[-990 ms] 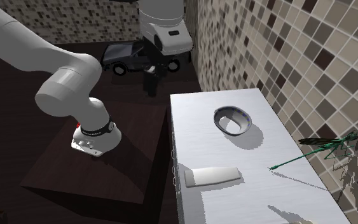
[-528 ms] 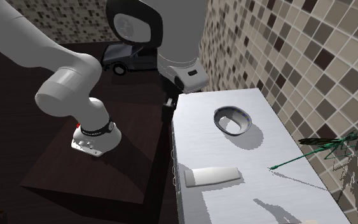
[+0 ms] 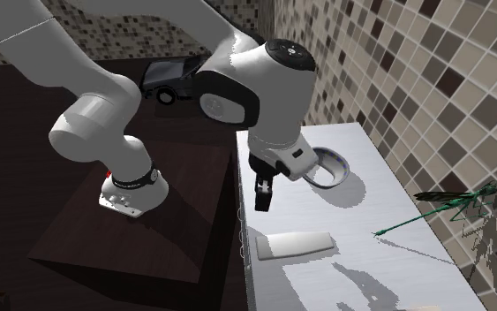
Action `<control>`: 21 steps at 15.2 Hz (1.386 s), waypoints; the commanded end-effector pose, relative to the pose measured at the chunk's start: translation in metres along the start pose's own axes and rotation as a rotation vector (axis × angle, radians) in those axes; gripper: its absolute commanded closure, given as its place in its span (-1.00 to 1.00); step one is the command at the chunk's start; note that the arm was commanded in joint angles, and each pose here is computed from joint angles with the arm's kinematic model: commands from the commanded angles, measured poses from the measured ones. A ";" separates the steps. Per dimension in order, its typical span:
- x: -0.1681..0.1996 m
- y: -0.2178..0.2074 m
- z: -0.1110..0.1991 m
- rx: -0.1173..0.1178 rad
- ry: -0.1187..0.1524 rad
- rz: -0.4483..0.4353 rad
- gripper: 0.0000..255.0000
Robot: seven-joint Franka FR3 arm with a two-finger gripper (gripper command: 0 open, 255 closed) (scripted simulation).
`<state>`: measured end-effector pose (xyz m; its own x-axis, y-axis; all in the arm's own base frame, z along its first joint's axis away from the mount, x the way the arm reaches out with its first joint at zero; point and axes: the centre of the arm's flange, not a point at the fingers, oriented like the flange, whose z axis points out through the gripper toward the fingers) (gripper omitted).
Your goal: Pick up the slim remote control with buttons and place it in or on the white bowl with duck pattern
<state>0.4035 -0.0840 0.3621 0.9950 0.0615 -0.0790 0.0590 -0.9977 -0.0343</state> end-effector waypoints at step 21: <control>0.109 0.052 0.156 -0.050 0.069 -0.183 -1.00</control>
<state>0.5024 -0.1248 0.1994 0.9703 0.2416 -0.0083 0.2417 -0.9703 0.0076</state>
